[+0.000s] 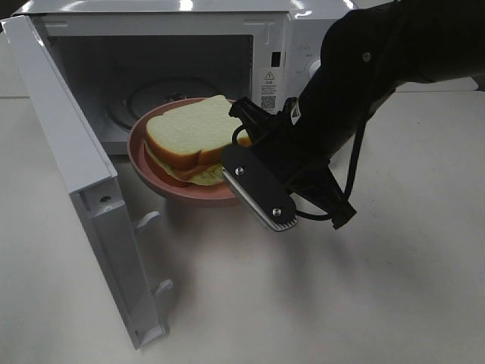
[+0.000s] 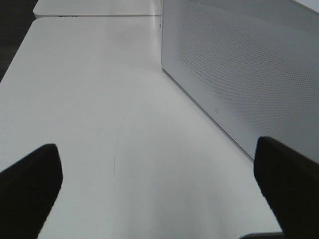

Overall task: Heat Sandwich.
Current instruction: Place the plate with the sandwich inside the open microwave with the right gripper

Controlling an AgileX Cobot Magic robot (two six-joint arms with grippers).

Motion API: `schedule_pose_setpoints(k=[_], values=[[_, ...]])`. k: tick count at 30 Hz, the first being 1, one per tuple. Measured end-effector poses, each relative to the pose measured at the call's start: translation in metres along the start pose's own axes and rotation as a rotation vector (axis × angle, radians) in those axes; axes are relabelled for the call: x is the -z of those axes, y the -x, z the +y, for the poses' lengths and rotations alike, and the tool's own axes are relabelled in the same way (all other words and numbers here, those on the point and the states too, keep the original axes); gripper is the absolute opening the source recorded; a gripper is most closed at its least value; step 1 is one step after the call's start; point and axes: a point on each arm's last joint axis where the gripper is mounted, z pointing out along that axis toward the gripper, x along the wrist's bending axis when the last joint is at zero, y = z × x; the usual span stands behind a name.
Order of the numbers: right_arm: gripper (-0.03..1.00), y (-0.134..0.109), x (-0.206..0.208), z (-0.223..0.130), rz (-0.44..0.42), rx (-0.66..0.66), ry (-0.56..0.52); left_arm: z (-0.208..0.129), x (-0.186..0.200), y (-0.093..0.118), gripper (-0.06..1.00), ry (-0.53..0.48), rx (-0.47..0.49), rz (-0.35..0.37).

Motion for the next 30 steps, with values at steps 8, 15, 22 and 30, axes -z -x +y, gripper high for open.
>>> schedule_pose_setpoints(k=[8, 15, 22, 30], values=[[0.04, 0.014, -0.008, -0.001, -0.009, 0.000, 0.000, 0.000, 0.000, 0.000, 0.99, 0.000, 0.000, 0.000], [0.04, 0.023, -0.012, -0.003, -0.019, 0.000, -0.001, 0.000, 0.000, 0.000, 0.99, 0.000, 0.000, 0.000], [0.04, 0.036, -0.025, -0.004, -0.008, -0.005, 0.001, 0.000, 0.000, 0.000, 0.99, 0.000, 0.000, 0.000], [0.04, 0.052, -0.037, -0.006, -0.016, -0.045, 0.000, 0.000, 0.000, 0.000, 0.99, 0.000, 0.000, 0.000]])
